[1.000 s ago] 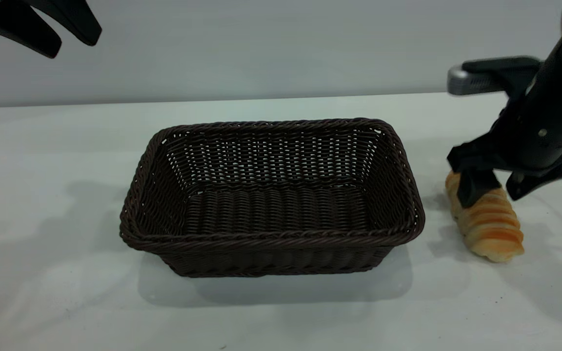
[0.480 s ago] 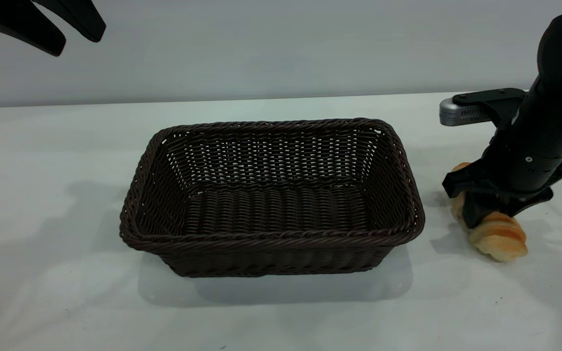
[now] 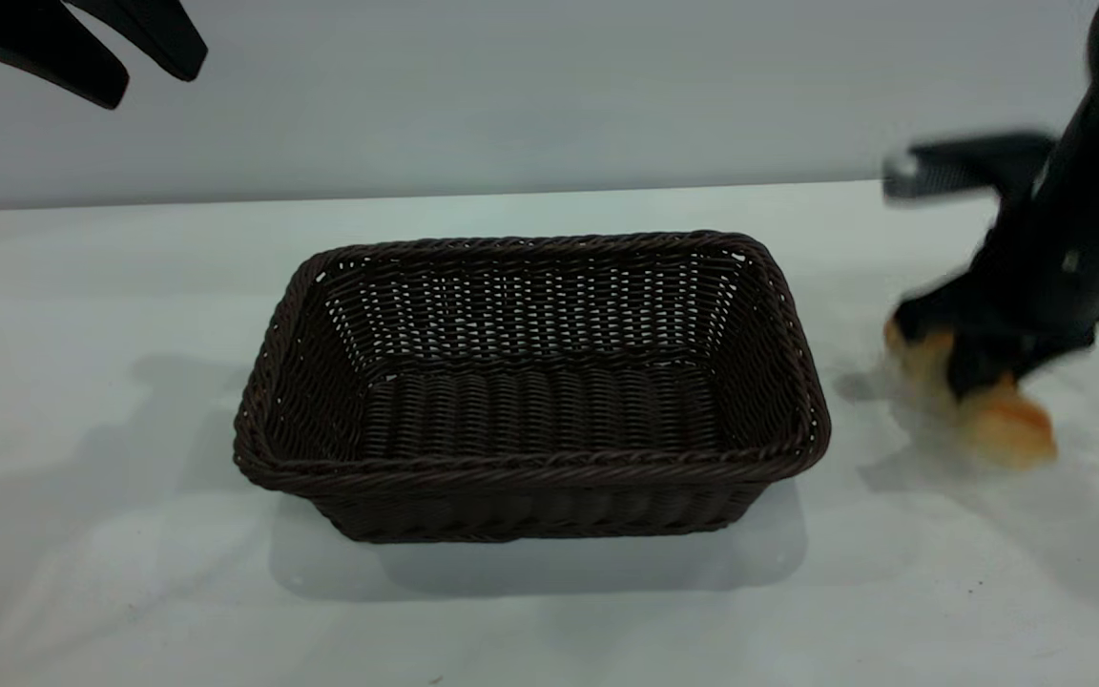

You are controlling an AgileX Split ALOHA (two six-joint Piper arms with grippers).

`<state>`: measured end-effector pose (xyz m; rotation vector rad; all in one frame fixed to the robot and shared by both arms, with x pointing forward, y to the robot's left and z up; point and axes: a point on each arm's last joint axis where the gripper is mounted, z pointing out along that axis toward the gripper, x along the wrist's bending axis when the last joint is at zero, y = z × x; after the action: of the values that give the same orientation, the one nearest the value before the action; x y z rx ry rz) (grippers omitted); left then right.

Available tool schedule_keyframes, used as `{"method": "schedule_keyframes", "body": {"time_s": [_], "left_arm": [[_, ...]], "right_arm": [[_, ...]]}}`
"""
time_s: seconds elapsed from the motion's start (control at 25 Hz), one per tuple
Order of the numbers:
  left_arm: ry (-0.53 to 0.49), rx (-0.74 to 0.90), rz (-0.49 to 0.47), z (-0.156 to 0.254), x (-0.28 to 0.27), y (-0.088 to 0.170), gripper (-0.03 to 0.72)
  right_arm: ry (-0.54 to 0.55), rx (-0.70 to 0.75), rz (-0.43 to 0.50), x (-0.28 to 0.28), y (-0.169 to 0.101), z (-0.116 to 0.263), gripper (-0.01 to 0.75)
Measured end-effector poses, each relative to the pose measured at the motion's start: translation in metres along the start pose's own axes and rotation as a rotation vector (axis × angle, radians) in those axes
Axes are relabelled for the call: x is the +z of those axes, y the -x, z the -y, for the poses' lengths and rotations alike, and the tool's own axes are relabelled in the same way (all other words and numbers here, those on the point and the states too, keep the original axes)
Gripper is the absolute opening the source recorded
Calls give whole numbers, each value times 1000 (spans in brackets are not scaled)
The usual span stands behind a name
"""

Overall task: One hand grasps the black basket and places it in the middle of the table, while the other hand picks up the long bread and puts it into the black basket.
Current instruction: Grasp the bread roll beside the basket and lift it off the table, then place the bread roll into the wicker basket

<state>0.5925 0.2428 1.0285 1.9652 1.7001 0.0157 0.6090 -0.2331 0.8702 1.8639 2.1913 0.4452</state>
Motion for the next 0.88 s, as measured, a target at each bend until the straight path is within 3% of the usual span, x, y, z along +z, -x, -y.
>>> {"method": "schedule_keyframes", "body": {"time_s": [0.24, 0.4, 0.68, 0.88], "left_arm": [[0, -2, 0, 0, 0, 0, 573], [0, -2, 0, 0, 0, 0, 573], [3, -2, 0, 0, 0, 0, 573], [4, -2, 0, 0, 0, 0, 573]], "right_arm": [[178, -10, -25, -78, -12, -24, 49], [245, -86, -83, -105, -49, -26, 49], [325, -226, -175, -101, -113, -20, 51], [309, -241, -178, -78, -122, -16, 76]]}}
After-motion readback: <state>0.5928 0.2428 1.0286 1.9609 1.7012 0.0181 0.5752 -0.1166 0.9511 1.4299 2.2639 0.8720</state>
